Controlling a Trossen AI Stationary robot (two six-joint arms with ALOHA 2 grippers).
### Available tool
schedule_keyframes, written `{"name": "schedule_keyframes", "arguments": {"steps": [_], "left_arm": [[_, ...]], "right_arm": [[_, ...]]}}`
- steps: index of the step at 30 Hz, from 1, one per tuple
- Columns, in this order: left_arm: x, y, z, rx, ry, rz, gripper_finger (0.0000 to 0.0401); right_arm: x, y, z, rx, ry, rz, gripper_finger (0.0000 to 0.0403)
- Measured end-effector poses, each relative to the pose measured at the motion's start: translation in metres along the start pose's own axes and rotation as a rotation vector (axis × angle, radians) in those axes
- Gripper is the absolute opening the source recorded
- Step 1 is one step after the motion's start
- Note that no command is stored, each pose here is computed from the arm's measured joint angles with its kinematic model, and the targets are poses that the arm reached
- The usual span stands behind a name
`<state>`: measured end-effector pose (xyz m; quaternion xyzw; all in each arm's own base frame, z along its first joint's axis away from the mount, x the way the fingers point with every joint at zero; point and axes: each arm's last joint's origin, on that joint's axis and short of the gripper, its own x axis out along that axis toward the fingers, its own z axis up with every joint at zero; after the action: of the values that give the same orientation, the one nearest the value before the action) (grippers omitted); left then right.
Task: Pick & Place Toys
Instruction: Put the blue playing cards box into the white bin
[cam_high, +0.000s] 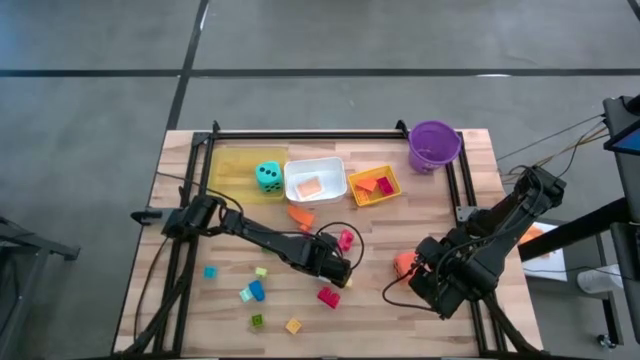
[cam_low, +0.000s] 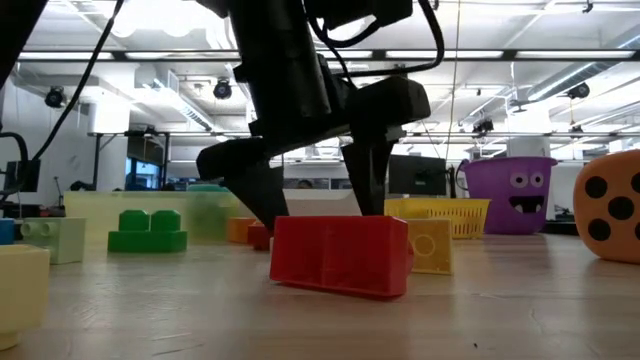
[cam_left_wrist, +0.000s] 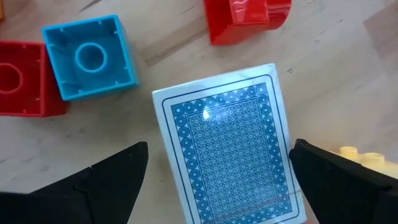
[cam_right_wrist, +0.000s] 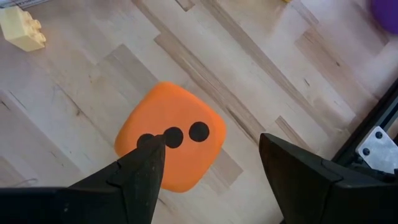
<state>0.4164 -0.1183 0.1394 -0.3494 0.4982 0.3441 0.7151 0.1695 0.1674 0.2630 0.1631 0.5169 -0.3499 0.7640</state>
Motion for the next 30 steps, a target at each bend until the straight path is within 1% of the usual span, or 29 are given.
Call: {"name": "schedule_keyframes", "arguments": {"steps": [5,9,14,15,17,20,23,26,28,30], "left_arm": [[0.0061,0.0074,0.0022,-0.017,0.02,0.015,0.0385],[0.0084,0.0097,0.0017,-0.005,0.023,0.023,0.0385],[0.0082,0.0035,0.0052,0.148,0.01,-0.029,0.0385],[0.0088,0.0044,0.0048,0.178,0.014,-0.018,0.0385],[0.0082,0.0047,0.0044,0.201,0.02,-0.012,0.0385],[0.0083,0.0054,0.0038,0.204,0.028,-0.005,0.0385],[0.0081,0.0084,0.003,0.216,0.039,0.023,0.0385],[0.008,0.0096,0.0026,0.272,0.047,0.033,0.0383],[0.008,0.0098,0.0026,0.299,0.049,0.035,0.0374],[0.0081,0.0102,0.0025,0.333,0.05,0.037,0.0357]], "right_arm": [[0.0,0.0001,0.0001,0.001,0.0,0.001,0.0258],[0.0,0.0004,0.0,-0.002,-0.001,0.004,0.0258],[0.0,0.0007,0.0002,-0.002,-0.006,0.007,0.0258],[0.0,0.0009,0.0002,-0.004,-0.006,0.009,0.0258],[0.0,0.0011,0.0002,-0.003,-0.007,0.011,0.0258],[0.0,0.0015,0.0004,-0.002,-0.016,0.015,0.0258],[0.0,0.0016,0.0007,-0.001,-0.023,0.016,0.0258],[0.0,0.0017,0.0007,-0.005,-0.024,0.017,0.0258],[0.0,0.002,0.0007,-0.011,-0.024,0.019,0.0258],[0.0,0.0021,0.0006,-0.017,-0.025,0.021,0.0258]]}}
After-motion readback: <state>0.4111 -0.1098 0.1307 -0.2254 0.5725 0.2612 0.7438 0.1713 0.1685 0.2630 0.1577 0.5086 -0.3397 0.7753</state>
